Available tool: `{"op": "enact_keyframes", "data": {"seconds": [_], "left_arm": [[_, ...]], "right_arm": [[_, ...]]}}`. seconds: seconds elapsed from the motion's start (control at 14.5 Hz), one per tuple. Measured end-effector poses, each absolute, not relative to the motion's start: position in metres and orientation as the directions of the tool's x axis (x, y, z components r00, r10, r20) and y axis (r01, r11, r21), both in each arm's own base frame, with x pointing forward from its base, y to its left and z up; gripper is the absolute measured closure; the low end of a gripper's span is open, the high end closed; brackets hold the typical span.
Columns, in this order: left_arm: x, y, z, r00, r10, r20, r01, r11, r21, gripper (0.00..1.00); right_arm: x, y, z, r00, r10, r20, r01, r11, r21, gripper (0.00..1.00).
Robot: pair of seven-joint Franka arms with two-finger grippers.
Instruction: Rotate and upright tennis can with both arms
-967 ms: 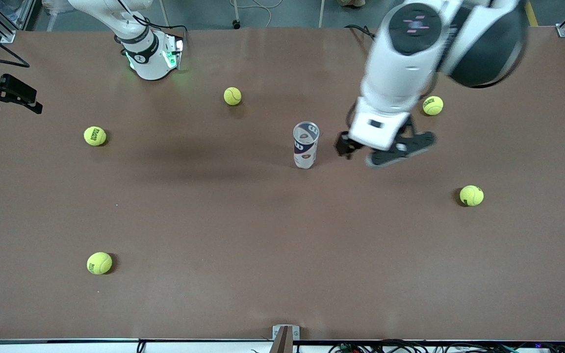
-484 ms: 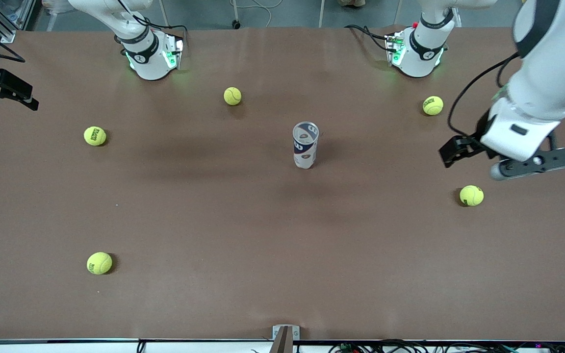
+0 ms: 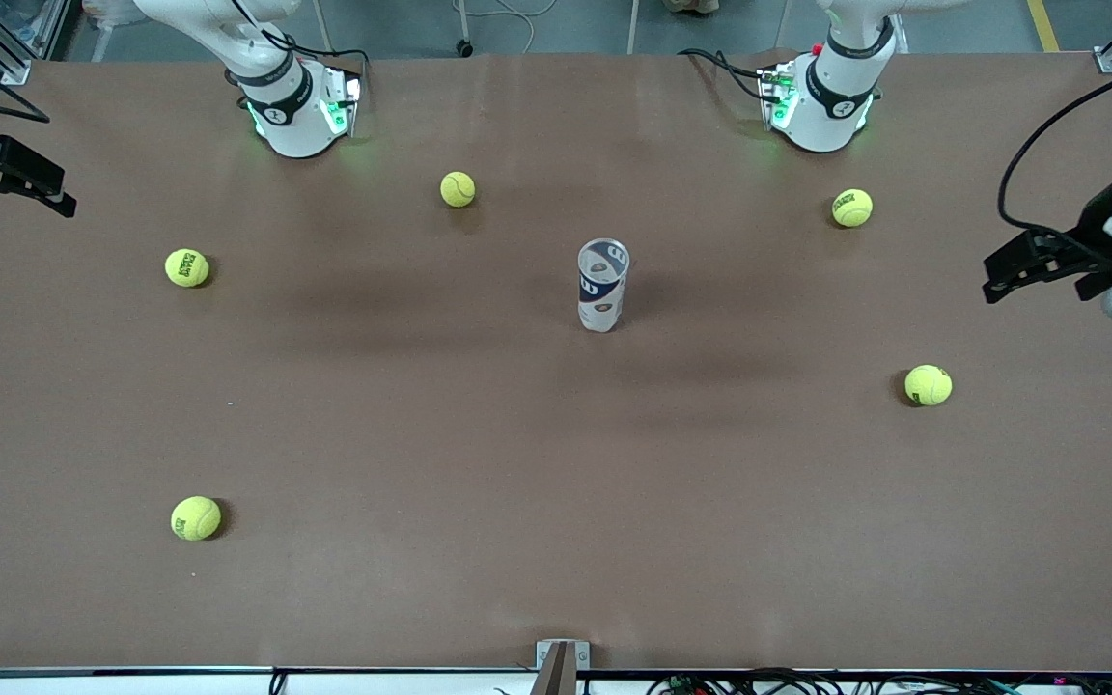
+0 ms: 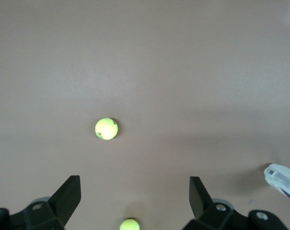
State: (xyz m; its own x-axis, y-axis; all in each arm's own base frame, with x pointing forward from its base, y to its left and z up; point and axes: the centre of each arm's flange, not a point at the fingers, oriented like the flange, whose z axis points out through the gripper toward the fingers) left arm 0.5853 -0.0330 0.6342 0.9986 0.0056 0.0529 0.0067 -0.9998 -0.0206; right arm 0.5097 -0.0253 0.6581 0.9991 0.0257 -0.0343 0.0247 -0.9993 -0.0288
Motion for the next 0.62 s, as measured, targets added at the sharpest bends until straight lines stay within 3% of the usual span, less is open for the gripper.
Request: {"op": "enact_keyframes", "data": {"seconds": [0.62], "left_arm": [[0.586, -0.014, 0.635, 0.998, 0.041, 0.051, 0.040, -0.999, 0.025, 0.00]], "right_arm": [[0.510, -0.024, 0.658, 0.999, 0.028, -0.035, 0.027, -0.999, -0.029, 0.00]]}}
